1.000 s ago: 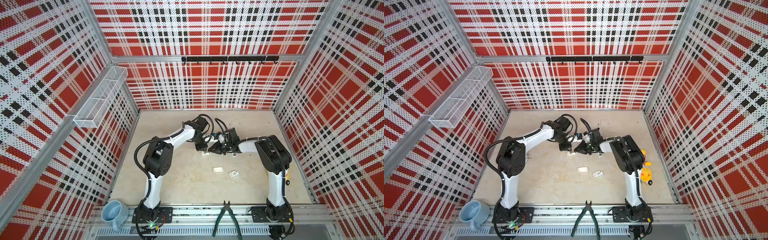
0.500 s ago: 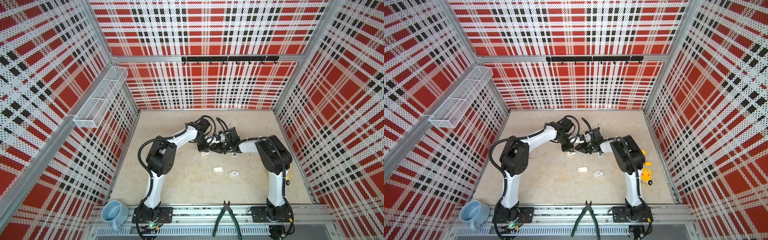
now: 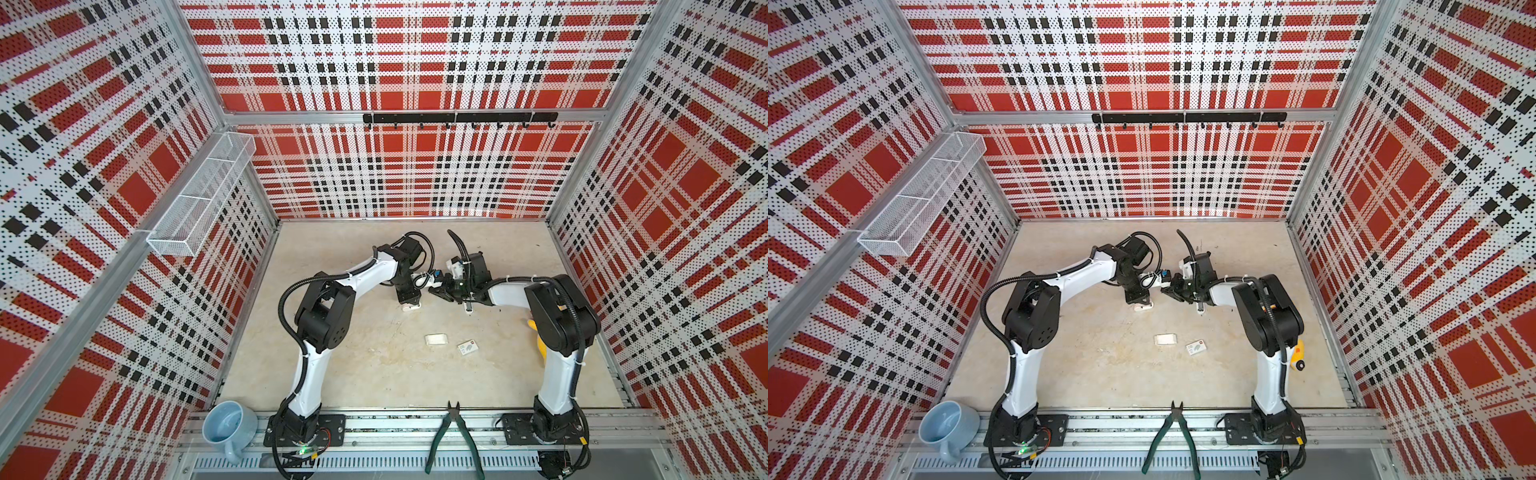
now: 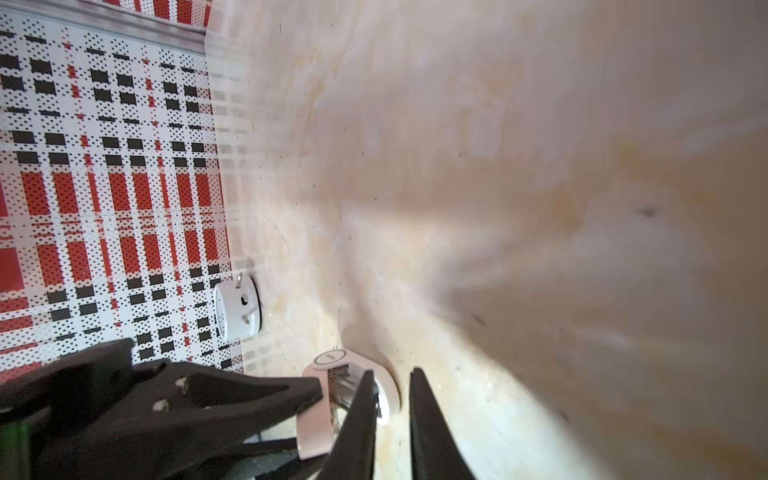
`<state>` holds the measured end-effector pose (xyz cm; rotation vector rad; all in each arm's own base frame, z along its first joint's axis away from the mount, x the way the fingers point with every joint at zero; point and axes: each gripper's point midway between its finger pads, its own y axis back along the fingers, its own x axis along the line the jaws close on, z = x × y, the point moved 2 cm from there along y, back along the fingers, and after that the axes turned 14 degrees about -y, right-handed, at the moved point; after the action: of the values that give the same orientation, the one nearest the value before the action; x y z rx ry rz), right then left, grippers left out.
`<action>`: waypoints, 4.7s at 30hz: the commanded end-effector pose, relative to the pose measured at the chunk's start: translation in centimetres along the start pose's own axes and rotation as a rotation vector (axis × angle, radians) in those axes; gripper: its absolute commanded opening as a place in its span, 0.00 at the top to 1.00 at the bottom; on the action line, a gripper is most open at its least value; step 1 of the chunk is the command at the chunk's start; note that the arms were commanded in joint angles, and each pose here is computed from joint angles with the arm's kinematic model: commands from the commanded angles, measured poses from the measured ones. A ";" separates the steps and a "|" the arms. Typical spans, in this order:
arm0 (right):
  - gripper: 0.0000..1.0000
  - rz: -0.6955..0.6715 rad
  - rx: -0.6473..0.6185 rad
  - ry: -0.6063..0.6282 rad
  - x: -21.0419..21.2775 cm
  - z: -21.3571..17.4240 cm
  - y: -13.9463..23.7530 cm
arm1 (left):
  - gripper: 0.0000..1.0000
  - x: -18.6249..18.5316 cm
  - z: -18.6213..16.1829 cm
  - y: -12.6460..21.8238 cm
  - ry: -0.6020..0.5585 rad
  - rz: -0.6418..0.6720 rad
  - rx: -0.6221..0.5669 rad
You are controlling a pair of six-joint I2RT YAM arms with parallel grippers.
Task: Load the staples into the stapler
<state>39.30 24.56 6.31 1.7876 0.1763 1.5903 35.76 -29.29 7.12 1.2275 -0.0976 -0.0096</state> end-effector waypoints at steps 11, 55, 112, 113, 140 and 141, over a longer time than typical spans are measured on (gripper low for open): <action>0.83 -0.053 -0.208 0.123 5.3 4.5 5.7 | 0.88 -1.7 -1.0 -2.5 -0.005 -0.073 0.090; 0.80 -0.165 -0.552 0.136 1.4 -2.6 28.7 | 0.84 -2.2 -1.3 -4.3 0.022 -0.161 0.289; 0.36 -0.330 -0.367 0.311 -5.7 0.5 13.7 | 0.31 -1.2 2.1 14.1 0.153 -0.010 -0.151; 0.35 -0.318 -0.362 0.322 -5.6 0.6 13.3 | 0.31 -1.1 2.1 14.7 0.157 -0.004 -0.171; 0.47 -0.415 -0.264 0.453 -6.3 2.4 6.4 | 0.29 -0.8 -1.1 15.9 0.263 -0.057 -0.267; 0.47 -0.422 -0.258 0.459 -6.4 2.3 6.2 | 0.29 -0.7 -1.1 15.8 0.264 -0.057 -0.265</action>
<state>36.77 14.90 4.56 1.1378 0.4903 1.5563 35.01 -22.99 20.89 0.9758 0.1599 0.0968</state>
